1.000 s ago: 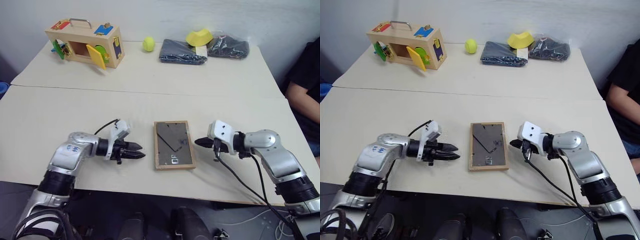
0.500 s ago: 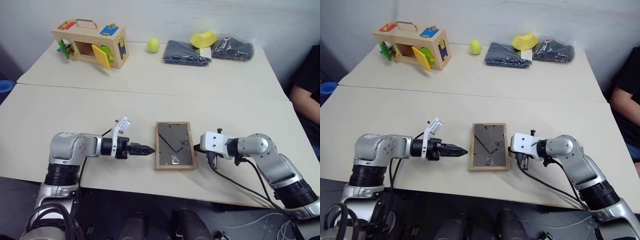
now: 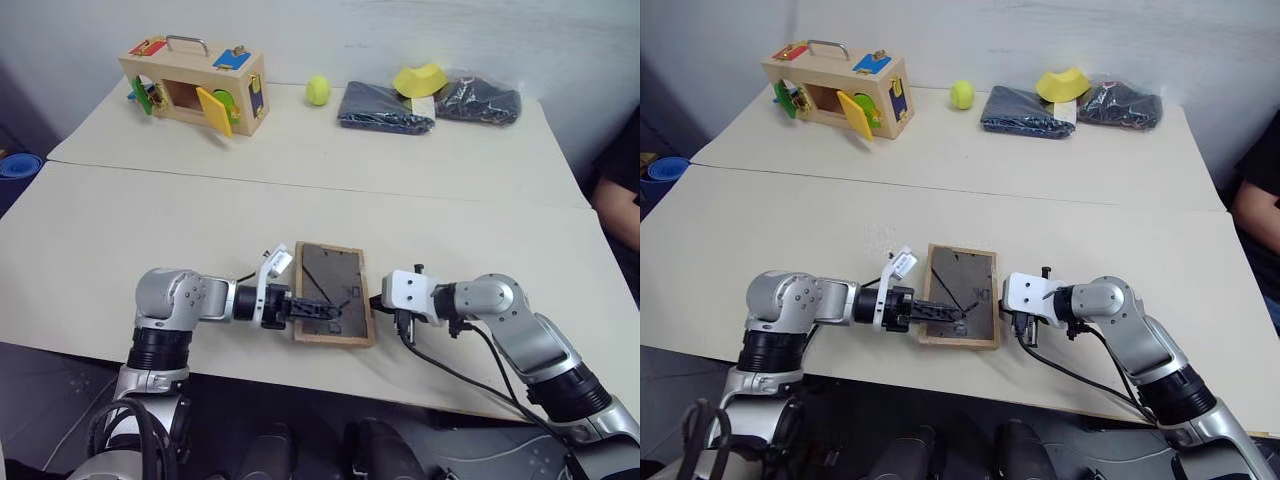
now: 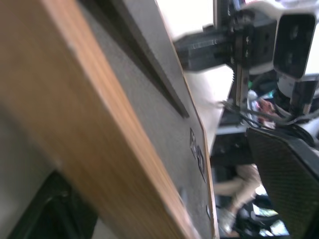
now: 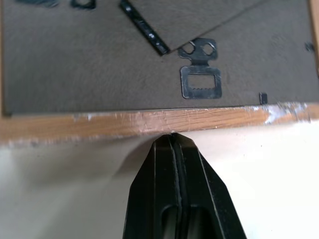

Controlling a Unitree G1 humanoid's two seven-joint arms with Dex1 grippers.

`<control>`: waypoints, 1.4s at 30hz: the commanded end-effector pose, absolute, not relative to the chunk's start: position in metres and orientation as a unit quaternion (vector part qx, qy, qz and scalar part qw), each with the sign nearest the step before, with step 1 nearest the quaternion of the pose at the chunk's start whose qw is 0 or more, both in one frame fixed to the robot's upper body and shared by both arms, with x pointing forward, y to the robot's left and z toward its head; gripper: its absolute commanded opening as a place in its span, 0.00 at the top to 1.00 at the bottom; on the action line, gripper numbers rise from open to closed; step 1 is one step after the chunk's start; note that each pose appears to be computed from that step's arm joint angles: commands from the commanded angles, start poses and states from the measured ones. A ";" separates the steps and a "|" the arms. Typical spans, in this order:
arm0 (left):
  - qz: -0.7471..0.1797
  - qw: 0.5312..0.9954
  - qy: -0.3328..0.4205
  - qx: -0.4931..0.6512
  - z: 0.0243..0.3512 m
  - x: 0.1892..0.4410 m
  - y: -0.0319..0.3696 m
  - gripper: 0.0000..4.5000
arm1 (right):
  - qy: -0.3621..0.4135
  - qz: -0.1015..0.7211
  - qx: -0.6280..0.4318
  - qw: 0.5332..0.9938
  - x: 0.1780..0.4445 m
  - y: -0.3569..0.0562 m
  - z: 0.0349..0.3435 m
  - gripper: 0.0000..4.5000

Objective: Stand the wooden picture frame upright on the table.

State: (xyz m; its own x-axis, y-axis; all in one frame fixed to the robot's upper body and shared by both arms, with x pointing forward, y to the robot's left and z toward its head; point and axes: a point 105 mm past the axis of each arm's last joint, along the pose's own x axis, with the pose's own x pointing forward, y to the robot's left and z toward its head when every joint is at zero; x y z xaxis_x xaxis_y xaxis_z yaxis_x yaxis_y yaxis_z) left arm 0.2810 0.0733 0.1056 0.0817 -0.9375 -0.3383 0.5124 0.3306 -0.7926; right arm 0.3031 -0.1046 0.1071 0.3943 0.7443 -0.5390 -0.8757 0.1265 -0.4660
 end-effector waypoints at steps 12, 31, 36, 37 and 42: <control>-0.514 0.738 0.357 -0.253 0.133 0.304 0.107 0.72 | 0.086 0.532 -0.281 0.794 0.302 -0.127 0.153 0.92; -0.585 0.750 0.271 -0.147 0.175 0.304 0.101 0.72 | 0.034 0.624 -0.057 0.778 0.293 -0.054 0.231 0.00; -0.608 0.738 0.259 -0.138 0.183 0.300 0.094 0.72 | 0.029 0.640 -0.065 0.765 0.296 -0.034 0.226 0.00; -0.610 0.736 0.258 -0.138 0.184 0.299 0.093 0.72 | 0.028 0.640 -0.069 0.765 0.297 -0.030 0.225 0.00; -0.613 0.734 0.257 -0.138 0.185 0.299 0.093 0.72 | 0.014 0.664 -0.076 0.744 0.286 -0.023 0.229 0.00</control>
